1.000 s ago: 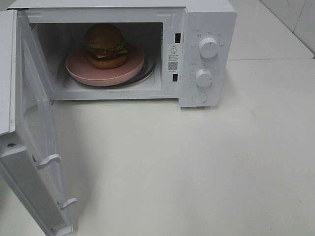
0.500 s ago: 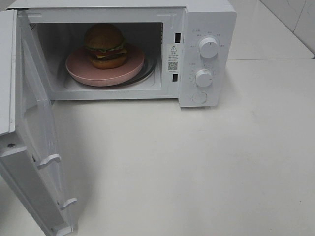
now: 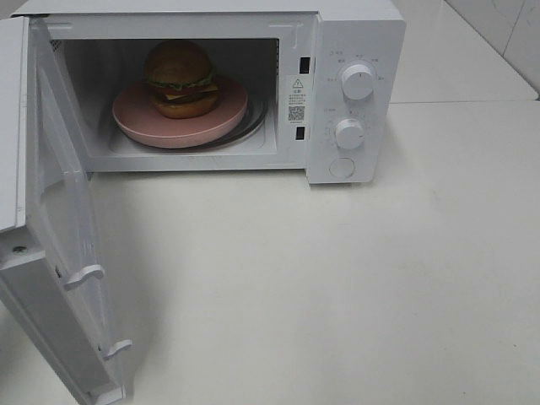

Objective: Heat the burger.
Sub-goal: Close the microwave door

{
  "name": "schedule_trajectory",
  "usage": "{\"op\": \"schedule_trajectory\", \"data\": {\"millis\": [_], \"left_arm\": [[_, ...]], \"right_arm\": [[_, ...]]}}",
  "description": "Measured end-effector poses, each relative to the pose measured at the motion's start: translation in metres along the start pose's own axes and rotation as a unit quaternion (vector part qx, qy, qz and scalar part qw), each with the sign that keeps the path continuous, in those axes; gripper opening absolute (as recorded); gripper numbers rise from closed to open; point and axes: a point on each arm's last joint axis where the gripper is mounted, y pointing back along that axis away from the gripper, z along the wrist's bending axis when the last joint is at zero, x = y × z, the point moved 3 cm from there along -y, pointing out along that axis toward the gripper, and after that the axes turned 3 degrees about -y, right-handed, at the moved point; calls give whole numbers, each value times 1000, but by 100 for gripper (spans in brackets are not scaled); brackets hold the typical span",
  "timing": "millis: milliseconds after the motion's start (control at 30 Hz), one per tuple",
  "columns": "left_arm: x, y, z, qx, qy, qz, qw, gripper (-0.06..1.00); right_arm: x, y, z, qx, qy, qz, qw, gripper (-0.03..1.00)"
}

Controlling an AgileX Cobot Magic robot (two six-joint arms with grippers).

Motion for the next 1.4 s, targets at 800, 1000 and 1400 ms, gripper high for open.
{"op": "schedule_trajectory", "data": {"millis": [800,1000,1400], "left_arm": [[-4,-5,-2,22,19,-3,1000,0],[-5,-9,-9,31,24,-1,999,0],[-6,-22,-28,34,12,13,999,0]], "right_arm": [[0,0,0,0,0,0,1000,76],[0,0,0,0,0,0,1000,76],[0,0,0,0,0,0,1000,76]]}}
